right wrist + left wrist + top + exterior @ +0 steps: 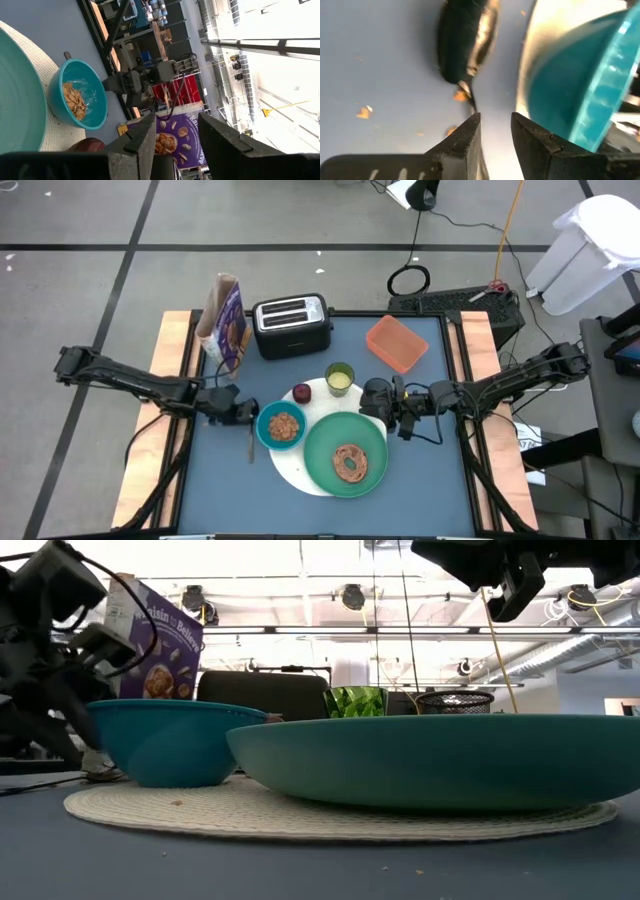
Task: Arrange a breakfast setting
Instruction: Return to Home Position
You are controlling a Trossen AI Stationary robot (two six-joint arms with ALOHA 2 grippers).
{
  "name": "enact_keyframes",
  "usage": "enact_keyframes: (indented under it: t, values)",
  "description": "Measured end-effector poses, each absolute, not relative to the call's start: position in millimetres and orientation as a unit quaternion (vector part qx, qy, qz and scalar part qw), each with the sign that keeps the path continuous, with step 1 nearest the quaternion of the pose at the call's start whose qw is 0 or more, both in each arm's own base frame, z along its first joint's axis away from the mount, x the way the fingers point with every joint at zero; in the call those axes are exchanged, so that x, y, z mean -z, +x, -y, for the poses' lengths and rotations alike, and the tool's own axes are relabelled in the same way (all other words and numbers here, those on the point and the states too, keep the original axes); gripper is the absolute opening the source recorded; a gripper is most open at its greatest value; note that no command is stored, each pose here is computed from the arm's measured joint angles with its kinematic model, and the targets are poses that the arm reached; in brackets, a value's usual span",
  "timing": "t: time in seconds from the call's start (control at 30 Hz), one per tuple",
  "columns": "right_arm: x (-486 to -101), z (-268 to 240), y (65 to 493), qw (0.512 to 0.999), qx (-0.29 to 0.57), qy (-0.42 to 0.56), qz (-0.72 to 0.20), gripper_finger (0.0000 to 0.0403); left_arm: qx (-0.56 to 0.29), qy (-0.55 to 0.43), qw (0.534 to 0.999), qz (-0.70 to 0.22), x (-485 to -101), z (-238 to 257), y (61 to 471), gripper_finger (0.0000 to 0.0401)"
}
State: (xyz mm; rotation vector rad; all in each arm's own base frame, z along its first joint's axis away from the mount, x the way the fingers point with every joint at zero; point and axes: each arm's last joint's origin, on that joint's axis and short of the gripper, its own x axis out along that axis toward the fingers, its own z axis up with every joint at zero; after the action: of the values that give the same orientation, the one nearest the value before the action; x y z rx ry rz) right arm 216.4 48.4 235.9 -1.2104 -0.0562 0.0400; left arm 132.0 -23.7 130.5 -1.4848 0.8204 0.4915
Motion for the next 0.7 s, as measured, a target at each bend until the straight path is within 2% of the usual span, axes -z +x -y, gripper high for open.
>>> enact_keyframes:
  t: [0.13, 0.33, 0.5, 0.7]
  values:
    - [-235.9, -48.3, 216.4, 0.827, -0.016, -0.562, 0.024, 0.0141, -0.185, -0.656, 0.641, -0.353, -136.5, 27.1, 130.7, 0.0115]
    - [-239.6, -44.4, 216.2, 0.875, 0.048, -0.481, 0.007, 0.0141, -0.101, -0.660, 0.672, -0.320, -152.1, 34.7, 132.2, 0.0115]
    - [-243.7, -42.9, 213.1, 0.900, 0.061, -0.431, 0.012, 0.0139, -0.026, -0.654, 0.701, -0.282, -166.9, 39.8, 132.8, 0.0115]
    - [-253.0, -41.2, 206.1, 0.923, 0.069, -0.377, 0.035, 0.0121, -0.010, -0.639, 0.727, -0.251, -173.4, 39.0, 130.7, 0.0115]
